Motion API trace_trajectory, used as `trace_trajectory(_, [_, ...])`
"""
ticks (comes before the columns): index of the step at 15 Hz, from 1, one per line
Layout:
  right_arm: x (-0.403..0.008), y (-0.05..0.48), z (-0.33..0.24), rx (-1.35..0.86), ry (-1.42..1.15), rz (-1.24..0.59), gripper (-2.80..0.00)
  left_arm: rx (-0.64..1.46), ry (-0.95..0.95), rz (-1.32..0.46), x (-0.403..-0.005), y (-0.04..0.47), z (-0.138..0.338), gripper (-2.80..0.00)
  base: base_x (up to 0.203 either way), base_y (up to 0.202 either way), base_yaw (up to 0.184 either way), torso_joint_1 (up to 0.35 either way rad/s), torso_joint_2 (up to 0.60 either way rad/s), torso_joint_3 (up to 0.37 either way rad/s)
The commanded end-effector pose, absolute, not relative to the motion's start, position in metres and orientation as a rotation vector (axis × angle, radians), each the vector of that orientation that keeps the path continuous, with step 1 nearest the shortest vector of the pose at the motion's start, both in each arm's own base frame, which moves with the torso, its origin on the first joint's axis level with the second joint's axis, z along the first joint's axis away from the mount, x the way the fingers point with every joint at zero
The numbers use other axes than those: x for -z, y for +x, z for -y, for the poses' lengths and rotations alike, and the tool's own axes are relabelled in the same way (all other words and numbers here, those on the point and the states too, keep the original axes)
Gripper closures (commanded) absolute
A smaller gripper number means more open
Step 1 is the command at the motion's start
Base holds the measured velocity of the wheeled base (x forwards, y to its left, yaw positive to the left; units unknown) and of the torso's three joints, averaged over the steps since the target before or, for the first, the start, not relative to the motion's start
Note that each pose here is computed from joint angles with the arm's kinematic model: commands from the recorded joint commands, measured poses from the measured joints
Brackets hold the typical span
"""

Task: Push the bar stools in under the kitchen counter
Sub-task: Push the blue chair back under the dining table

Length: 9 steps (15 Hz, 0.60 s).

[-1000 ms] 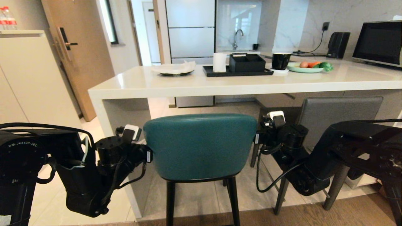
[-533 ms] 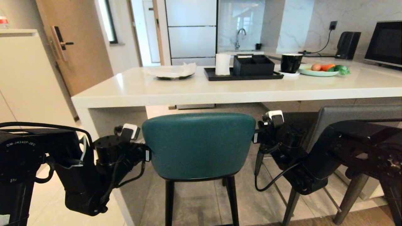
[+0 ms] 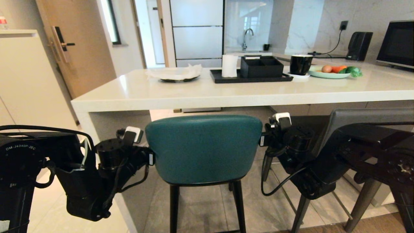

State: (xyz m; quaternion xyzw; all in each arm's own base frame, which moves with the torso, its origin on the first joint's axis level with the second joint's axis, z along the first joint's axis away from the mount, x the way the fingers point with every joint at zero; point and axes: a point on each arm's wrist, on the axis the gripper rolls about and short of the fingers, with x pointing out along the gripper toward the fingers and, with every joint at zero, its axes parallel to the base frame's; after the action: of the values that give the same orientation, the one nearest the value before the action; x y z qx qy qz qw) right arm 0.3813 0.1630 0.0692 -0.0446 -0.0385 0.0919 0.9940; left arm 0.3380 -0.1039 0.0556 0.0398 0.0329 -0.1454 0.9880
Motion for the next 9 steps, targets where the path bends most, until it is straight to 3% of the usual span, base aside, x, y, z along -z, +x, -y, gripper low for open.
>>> trace_trajectory(1, [-0.072, 0.377, -0.173, -0.208, -0.083, 0.093, 0.00, 0.290, 0.078, -0.050, -0.058, 0.338, 0.104, 0.00, 0.000, 0.000, 0.000, 0.000, 0.00, 0.000])
trace_trajectory(6, [-0.078, 0.379, -0.173, -0.206, -0.078, 0.104, 0.00, 0.285, 0.070, -0.038, -0.064, 0.335, 0.103, 0.00, 0.000, 0.000, 0.000, 0.000, 0.00, 0.000])
trace_trajectory(9, [-0.091, 0.376, -0.152, -0.163, -0.070, 0.115, 0.00, 0.214, 0.070, -0.068, -0.068, 0.324, 0.075, 0.00, 0.000, 0.000, 0.000, 0.000, 0.00, 0.000])
